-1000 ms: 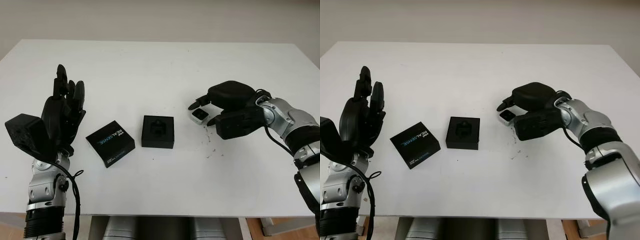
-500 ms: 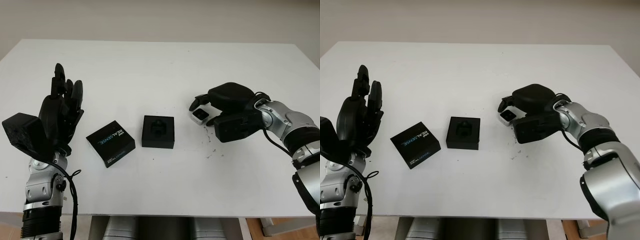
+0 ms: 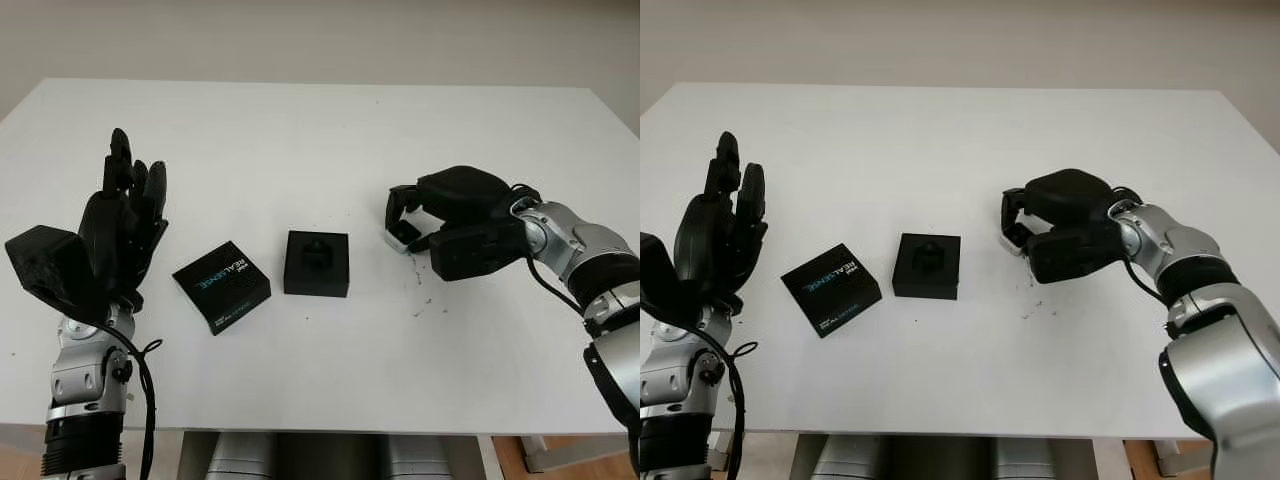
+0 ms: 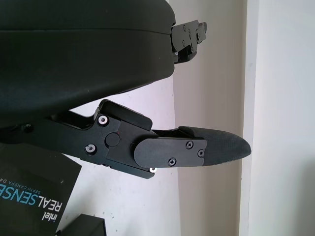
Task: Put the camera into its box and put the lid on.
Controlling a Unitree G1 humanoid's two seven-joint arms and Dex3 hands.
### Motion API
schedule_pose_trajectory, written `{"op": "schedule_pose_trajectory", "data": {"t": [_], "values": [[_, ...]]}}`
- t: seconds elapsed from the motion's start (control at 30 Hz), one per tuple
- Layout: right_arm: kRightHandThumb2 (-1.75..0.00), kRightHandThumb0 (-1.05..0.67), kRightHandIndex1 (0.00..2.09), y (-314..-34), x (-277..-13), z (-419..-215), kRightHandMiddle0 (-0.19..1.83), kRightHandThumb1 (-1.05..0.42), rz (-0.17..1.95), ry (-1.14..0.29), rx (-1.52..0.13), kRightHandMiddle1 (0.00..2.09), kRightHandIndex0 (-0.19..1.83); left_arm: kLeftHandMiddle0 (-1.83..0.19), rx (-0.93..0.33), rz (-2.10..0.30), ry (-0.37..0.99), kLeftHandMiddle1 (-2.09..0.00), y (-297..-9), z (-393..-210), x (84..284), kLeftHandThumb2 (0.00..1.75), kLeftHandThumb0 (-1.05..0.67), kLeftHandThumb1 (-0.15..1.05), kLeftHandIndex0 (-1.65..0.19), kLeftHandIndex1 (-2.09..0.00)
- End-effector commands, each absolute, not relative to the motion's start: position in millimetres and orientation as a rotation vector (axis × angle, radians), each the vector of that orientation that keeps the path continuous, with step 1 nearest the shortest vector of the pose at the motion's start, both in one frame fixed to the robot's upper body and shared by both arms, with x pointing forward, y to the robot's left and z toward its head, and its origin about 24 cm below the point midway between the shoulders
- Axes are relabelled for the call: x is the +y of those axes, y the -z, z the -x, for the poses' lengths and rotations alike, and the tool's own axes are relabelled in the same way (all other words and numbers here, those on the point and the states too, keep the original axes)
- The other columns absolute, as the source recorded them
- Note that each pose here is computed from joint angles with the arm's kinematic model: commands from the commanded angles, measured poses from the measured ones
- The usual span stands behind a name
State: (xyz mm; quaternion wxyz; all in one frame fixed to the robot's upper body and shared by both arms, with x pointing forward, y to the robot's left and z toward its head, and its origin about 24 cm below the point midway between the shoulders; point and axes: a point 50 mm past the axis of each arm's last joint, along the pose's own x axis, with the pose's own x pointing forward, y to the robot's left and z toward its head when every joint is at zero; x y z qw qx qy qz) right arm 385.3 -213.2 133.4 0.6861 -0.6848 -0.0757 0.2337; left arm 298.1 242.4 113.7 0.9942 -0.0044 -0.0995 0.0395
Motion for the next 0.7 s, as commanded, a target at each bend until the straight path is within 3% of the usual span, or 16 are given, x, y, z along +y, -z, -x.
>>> {"op": "schedule_pose_trajectory", "data": {"t": [0.0, 0.13, 0.37, 0.67], "values": [[-0.06, -0.32, 0.95, -135, -213, -386, 0.39, -0.95, 1.53, -0.519, -0.161, 1.27, 0.24, 0.19, -0.224, 0.005, -0.079, 0.0, -120, -299.9, 242.9, 0.4, -0.78, 1.05, 0.19, 0.0], [-0.05, -0.33, 0.85, -134, -216, -386, 0.41, -0.94, 1.523, -0.506, -0.155, 1.25, 0.28, 0.19, -0.223, 0.008, -0.079, 0.0, -120, -299.8, 242.8, 0.4, -0.78, 1.05, 0.19, 0.0], [-0.05, -0.31, 0.38, -133, -222, -386, 0.41, -0.94, 1.384, -0.462, -0.084, 1.21, 0.38, 0.19, -0.217, 0.007, -0.078, 0.0, -119, -298.7, 242.2, 0.41, -0.78, 1.05, 0.19, 0.0], [-0.06, -0.29, 0.26, -130, -226, -387, 0.31, -0.97, 1.143, -0.398, -0.021, 1.38, 0.36, 0.19, -0.208, -0.004, -0.081, 0.0, -117, -297.6, 242.4, 0.41, -0.78, 1.05, 0.19, 0.0]]}}
